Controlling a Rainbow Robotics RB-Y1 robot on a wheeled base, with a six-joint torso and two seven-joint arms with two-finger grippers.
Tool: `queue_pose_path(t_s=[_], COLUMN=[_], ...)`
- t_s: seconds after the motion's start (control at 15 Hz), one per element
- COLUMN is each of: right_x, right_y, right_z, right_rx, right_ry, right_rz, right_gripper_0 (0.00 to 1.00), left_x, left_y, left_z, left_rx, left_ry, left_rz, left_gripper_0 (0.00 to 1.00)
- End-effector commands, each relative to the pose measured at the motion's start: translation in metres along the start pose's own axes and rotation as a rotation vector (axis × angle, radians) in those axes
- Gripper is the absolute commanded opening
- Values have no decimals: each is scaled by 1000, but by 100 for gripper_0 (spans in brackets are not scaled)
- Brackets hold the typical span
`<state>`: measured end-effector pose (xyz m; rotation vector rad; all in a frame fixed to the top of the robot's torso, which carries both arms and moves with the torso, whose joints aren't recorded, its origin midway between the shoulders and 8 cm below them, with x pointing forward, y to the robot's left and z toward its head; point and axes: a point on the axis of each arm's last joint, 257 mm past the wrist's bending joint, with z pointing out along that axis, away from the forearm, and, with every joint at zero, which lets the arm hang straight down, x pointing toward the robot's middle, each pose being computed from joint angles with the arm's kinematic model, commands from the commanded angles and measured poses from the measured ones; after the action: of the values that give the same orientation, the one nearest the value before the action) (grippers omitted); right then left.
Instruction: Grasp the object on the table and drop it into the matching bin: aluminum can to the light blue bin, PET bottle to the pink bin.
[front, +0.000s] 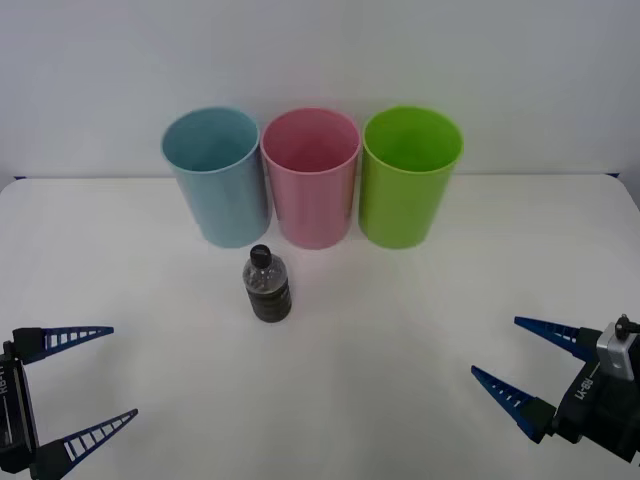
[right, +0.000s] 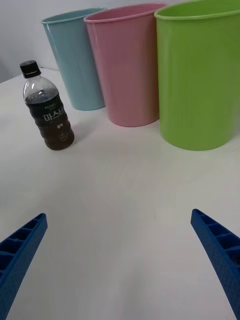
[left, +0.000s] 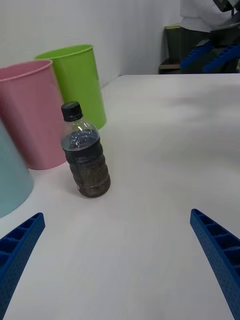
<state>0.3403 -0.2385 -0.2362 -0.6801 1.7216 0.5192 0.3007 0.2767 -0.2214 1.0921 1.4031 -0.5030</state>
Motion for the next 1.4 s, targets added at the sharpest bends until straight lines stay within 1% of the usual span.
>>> queue_pose_path(t_s=[0.07, 0.13, 0.2, 0.27, 0.33, 0.4, 0.47, 0.53, 0.6, 0.67, 0.73, 0.8, 0.93, 1.07, 1.13, 1.2, 1.27, 1.4], right_x=[0, 0, 0, 0, 0, 0, 0, 0, 0, 0, 0, 0, 0, 0, 0, 0, 0, 0], right_y=[0, 0, 0, 0, 0, 0, 0, 0, 0, 0, 0, 0, 0, 0, 0, 0, 0, 0], right_z=[0, 0, 0, 0, 0, 0, 0, 0, 0, 0, 0, 0, 0, 0, 0, 0, 0, 0], right_rx=[0, 0, 0, 0, 0, 0, 0, 0, 0, 0, 0, 0, 0, 0, 0, 0, 0, 0], right_ry=[0, 0, 0, 0, 0, 0, 0, 0, 0, 0, 0, 0, 0, 0, 0, 0, 0, 0], right_rz=[0, 0, 0, 0, 0, 0, 0, 0, 0, 0, 0, 0, 0, 0, 0, 0, 0, 0], right_gripper_0=[100, 100, 100, 100, 100, 100, 100, 100, 100, 100, 100, 100, 100, 100, 100, 100, 100, 100], left_x=[0, -6, -13, -13, -11, -6, 1, 9, 14, 16, 20, 20, 22, 18, 19, 24, 27, 39], left_y=[0, 11, 22, 27, 30, 34, 38, 45, 46, 45, 40, 38, 34, 38, 37, 37, 38, 41], left_z=[0, 3, 2, 1, 1, 1, 0, -2, 0, 2, 6, 8, 16, 27, 34, 41, 48, 64], left_rx=[0, -29, -55, -76, -89, -105, -123, -156, -168, -166, -154, -149, -143, -155, -157, -168, -171, -171], left_ry=[0, -22, -37, -38, -30, -15, 13, 37, 47, 50, 53, 49, 36, 6, -5, -21, -31, -12], left_rz=[0, 9, 35, 42, 41, 38, 38, 23, -11, -63, -116, -143, -165, -164, -177, -207, -221, -214], left_gripper_0=[100, 100, 100, 100, 94, 92, 91, 92, 92, 92, 93, 100, 100, 100, 100, 100, 100, 100])
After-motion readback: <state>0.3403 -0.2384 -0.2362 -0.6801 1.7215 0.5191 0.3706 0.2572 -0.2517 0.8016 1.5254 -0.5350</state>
